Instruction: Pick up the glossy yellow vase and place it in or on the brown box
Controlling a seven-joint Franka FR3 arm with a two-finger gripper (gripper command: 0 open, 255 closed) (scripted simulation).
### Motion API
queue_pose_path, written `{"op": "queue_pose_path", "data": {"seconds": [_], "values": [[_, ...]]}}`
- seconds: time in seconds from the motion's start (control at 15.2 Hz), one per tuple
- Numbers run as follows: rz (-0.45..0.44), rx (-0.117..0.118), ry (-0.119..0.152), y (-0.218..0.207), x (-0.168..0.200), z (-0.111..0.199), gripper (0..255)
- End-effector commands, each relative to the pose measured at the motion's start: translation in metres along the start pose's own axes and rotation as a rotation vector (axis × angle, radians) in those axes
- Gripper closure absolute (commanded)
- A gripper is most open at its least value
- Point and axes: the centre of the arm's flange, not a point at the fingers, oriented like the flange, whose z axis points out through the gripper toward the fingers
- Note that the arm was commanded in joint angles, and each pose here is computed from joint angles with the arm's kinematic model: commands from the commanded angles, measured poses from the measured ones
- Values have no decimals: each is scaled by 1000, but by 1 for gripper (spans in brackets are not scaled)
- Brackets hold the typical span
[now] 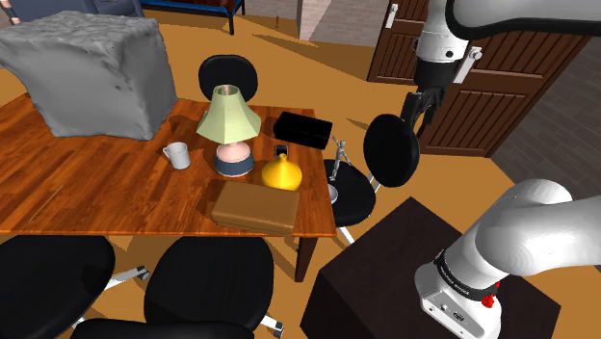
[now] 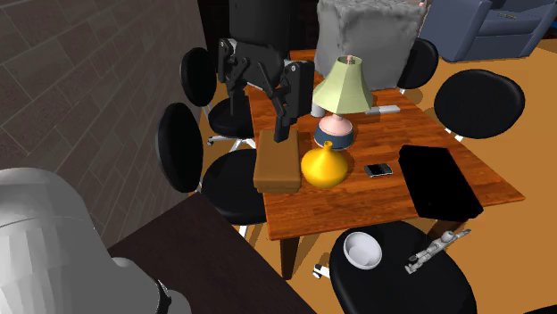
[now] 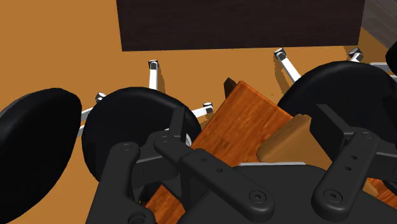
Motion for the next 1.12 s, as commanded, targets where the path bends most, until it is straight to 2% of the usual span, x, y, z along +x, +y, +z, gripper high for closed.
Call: {"op": "queue_pose_path", "data": {"seconds": [0.0,1.06], "values": [[0,0,0,0,0,0,0],[-3,9,1,-40,186,92,0]]}}
